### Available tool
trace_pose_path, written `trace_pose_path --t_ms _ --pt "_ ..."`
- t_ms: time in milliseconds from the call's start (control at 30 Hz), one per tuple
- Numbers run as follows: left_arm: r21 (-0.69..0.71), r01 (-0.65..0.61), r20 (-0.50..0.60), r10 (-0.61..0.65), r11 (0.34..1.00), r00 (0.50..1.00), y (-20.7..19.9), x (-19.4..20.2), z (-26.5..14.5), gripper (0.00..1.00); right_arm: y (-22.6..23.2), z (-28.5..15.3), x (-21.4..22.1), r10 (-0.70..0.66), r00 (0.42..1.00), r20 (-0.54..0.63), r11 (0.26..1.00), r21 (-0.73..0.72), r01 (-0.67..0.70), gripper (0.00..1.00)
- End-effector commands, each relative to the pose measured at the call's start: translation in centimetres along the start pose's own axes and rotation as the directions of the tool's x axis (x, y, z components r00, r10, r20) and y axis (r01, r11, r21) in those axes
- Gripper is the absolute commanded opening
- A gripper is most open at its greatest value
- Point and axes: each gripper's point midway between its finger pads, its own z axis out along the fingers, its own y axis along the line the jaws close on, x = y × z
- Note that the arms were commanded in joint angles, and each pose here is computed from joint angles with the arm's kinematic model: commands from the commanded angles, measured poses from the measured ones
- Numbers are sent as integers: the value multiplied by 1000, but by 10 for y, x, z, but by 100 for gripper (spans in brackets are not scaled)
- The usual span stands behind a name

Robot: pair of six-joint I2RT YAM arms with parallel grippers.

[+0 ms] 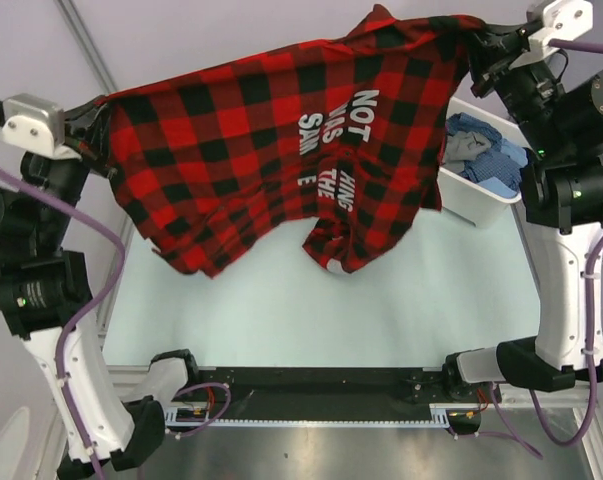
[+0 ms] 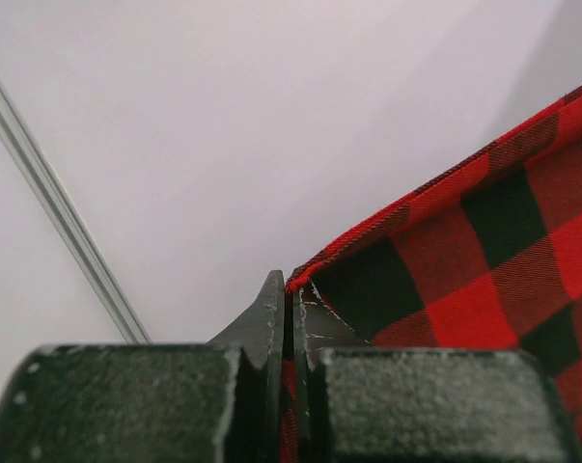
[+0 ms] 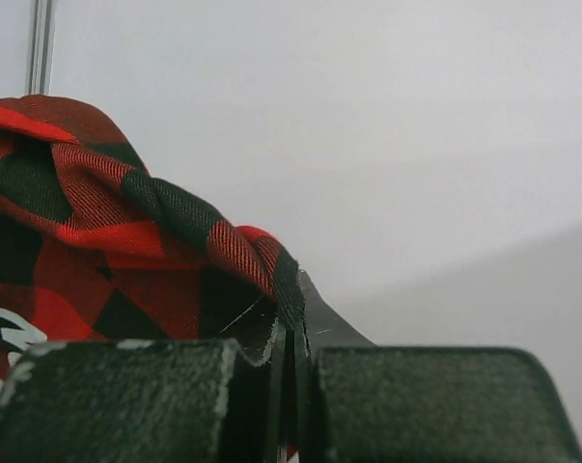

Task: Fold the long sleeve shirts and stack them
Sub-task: Flatten the shirt out

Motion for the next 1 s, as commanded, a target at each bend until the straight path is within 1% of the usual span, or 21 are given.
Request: trace_pose_path --t_ms 0,133,200,233,300,333,367,400,433,533,567,600,633,700,733,767,833,867,900,933,967 --pt "-5 100 -238 -98 995 966 18 104 35 0 -1 32 97 38 985 -166 999 0 -38 0" --pt "85 236 -390 -186 968 902 1 194 52 0 23 51 183 110 946 -306 988 -68 -137 0" --pt "57 314 -437 -259 948 861 0 230 62 0 23 63 202 152 935 -321 983 -52 -178 0" --pt "35 356 -483 -296 934 824 3 264 73 0 23 78 239 175 915 -363 978 -40 -203 0" --pt "-7 381 -458 -342 925 821 16 271 96 0 15 100 262 191 911 -364 978 -5 -207 0" --pt "-23 383 -448 -352 924 822 24 277 108 0 -12 119 216 179 953 -246 984 55 -171 0" --pt "-25 370 -405 -348 929 846 39 269 132 0 -17 140 254 186 951 -247 982 74 -173 0" --pt "-36 383 -371 -369 923 852 47 260 146 0 -31 151 234 159 973 -165 985 99 -144 0" --pt "-28 370 -320 -359 928 877 56 243 160 0 -52 157 184 98 995 -25 983 159 -93 0" --pt "-1 301 -58 -301 954 952 85 142 192 0 -85 155 102 -65 960 272 945 326 -28 0" --pt "-7 262 39 -262 965 964 91 102 190 0 -86 149 81 -102 923 371 936 350 -37 0" --pt "-4 246 114 -244 969 963 91 68 182 0 -91 126 25 -139 878 459 930 365 -44 0" --pt "1 204 217 -199 979 956 91 29 173 0 -94 115 4 -149 856 495 924 377 -57 0" --pt "-12 180 305 -168 984 937 89 -10 148 0 -102 85 -46 -196 800 567 910 409 -67 0" --pt "-6 162 342 -150 987 928 86 -21 140 0 -104 79 -53 -207 793 573 908 414 -62 0" --pt "39 158 290 -163 987 943 76 3 142 0 -108 83 -39 -192 820 540 912 408 -55 0" --pt "87 110 244 -128 990 961 60 18 133 0 -106 83 -25 -181 861 475 936 351 4 0" --pt "100 138 150 -152 985 977 56 65 136 0 -102 92 6 -134 909 395 951 308 7 0" --pt "148 62 100 -78 987 992 48 88 134 0 -96 101 66 -99 955 278 965 261 24 0" --pt "157 49 51 -58 986 997 42 108 127 0 -75 99 80 -111 966 235 984 160 74 0" --pt "183 14 -41 -7 983 999 38 165 121 0 -61 100 115 -93 984 152 991 105 77 0"
